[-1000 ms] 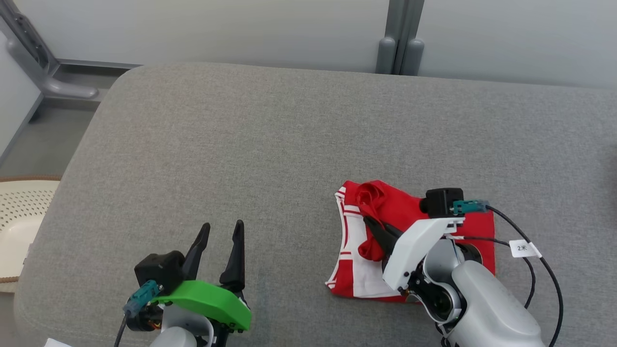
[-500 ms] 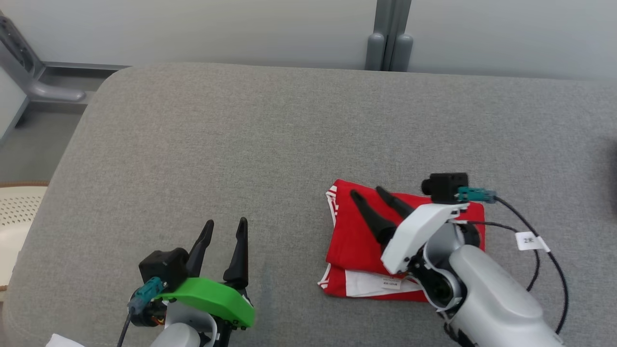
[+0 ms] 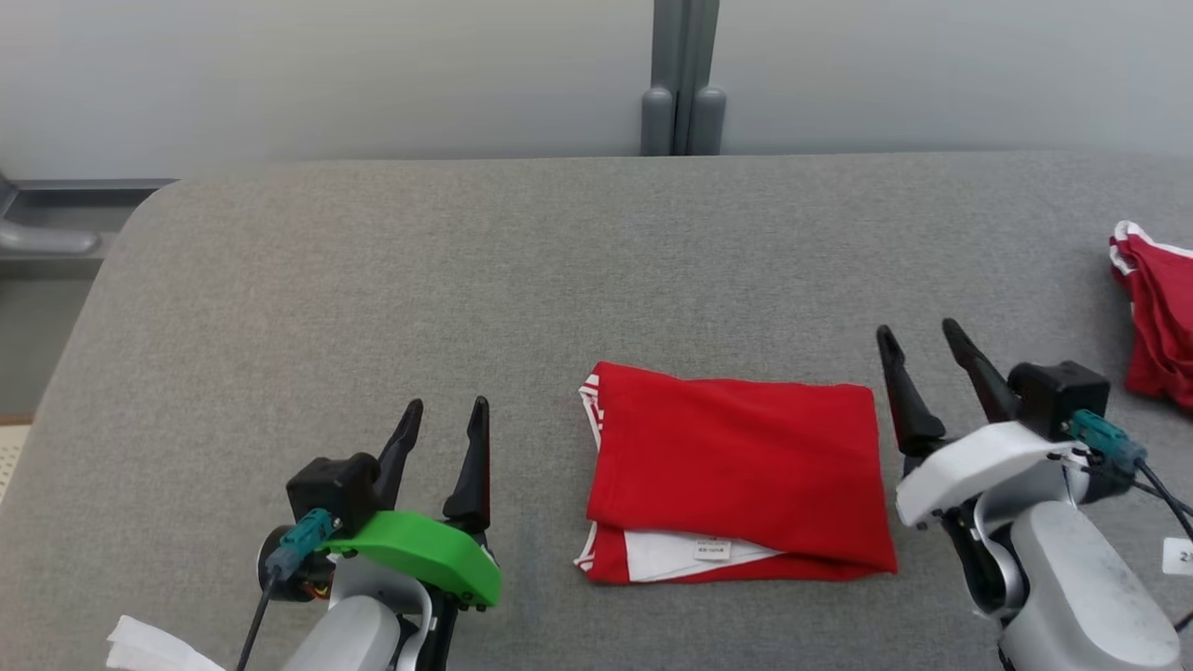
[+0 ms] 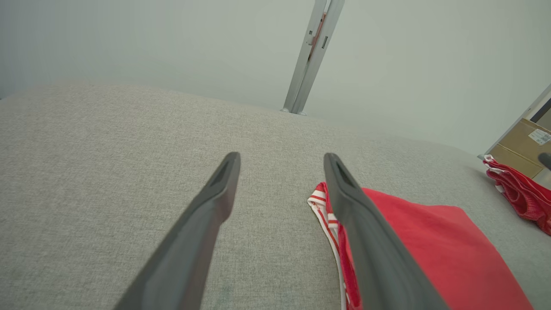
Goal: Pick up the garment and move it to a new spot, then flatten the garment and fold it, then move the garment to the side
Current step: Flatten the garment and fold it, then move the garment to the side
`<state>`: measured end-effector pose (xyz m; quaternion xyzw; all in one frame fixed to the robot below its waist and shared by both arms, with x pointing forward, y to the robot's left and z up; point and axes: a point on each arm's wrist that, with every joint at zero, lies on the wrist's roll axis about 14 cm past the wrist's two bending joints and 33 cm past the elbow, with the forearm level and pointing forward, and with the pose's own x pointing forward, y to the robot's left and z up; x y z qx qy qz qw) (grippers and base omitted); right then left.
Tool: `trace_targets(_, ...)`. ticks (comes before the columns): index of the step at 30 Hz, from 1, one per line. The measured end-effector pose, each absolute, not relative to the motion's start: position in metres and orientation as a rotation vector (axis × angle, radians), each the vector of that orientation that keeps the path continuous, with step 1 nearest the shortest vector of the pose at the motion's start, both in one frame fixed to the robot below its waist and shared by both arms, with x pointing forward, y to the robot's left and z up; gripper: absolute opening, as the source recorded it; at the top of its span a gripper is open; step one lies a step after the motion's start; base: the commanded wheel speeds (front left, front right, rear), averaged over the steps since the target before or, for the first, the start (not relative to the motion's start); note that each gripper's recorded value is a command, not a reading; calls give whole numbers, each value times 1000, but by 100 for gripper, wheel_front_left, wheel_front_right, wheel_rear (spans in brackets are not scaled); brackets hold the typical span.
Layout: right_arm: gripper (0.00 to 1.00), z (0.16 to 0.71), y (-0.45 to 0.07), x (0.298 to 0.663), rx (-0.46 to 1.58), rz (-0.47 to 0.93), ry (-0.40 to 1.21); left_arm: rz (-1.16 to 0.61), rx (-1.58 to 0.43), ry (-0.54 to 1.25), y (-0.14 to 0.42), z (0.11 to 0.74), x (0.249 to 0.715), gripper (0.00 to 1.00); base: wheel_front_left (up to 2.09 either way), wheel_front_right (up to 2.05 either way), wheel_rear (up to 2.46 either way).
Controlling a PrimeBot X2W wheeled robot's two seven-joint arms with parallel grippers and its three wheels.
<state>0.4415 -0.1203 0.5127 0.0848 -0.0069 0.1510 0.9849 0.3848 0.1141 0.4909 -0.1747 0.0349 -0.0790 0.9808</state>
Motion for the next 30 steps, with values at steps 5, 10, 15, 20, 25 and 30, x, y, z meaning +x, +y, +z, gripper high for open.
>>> trace_targets(5,100,511,-151,417,176,186,-49,-150,-329,56,116,491,383,100,0,0,0)
trace_targets(10,100,514,-163,394,169,129,-80,-117,-318,51,122,487,373,100,0,0,0)
trace_targets(15,100,519,-161,382,162,121,-95,-94,-299,47,129,484,364,100,0,0,0)
trace_targets(20,100,520,-155,378,164,132,-90,-73,-280,34,137,484,360,100,0,0,0)
trace_targets(25,100,520,-151,379,165,145,-84,-68,-277,32,139,483,358,100,0,0,0)
trace_targets(30,100,518,-147,378,167,154,-72,-71,-274,37,138,481,357,100,0,0,0)
